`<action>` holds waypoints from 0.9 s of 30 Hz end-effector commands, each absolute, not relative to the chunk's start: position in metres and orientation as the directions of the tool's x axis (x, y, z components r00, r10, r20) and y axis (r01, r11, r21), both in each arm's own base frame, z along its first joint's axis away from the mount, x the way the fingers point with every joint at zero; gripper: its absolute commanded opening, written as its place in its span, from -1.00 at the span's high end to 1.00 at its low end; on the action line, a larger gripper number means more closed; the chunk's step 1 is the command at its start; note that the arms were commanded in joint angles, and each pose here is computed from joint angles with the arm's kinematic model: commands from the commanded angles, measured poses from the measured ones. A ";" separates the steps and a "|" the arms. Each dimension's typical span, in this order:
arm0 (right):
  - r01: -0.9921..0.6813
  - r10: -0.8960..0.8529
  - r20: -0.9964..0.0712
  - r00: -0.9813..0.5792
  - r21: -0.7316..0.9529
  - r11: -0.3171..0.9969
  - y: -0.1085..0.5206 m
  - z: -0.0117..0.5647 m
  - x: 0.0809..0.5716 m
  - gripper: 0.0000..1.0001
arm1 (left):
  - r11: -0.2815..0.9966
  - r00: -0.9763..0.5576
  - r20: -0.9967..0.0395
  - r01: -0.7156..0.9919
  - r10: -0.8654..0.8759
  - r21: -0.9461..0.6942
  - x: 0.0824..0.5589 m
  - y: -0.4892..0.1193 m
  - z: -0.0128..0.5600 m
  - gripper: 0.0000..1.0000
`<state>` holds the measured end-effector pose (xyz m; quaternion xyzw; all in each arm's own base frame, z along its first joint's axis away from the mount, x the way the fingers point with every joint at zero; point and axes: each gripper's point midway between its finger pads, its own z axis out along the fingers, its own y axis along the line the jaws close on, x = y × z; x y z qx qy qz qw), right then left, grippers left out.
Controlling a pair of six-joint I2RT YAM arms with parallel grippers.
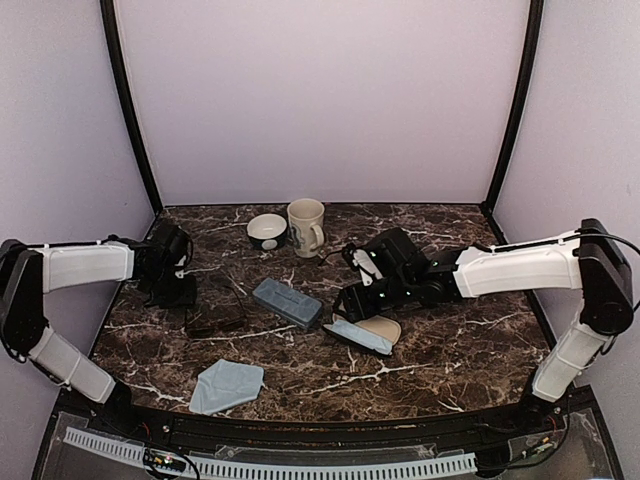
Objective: Organize the sunglasses
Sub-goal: Pick up the sunglasses from the center of the board.
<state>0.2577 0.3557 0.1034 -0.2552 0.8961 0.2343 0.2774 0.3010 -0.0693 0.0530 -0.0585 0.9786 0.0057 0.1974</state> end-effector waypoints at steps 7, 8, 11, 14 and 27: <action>-0.603 -0.319 -0.645 -0.695 0.280 0.747 0.363 0.115 0.264 -0.40 | 0.996 -0.920 -0.385 -0.090 -0.074 0.025 0.324 -0.069 0.044 0.40; -0.603 -0.320 -0.644 -0.695 0.280 0.747 0.364 0.114 0.264 -0.40 | 0.996 -0.919 -0.388 -0.089 -0.071 0.030 0.326 -0.069 0.044 0.41; -0.603 -0.322 -0.641 -0.697 0.281 0.747 0.365 0.114 0.264 -0.40 | 0.996 -0.921 -0.384 -0.083 -0.060 0.044 0.332 -0.068 0.043 0.46; -0.604 -0.322 -0.643 -0.695 0.279 0.747 0.365 0.115 0.265 -0.40 | 0.996 -0.922 -0.384 -0.080 -0.055 0.049 0.337 -0.067 0.043 0.52; -0.601 -0.322 -0.640 -0.698 0.278 0.749 0.366 0.115 0.266 -0.39 | 0.997 -0.929 -0.367 -0.069 -0.048 0.044 0.342 -0.068 0.037 0.73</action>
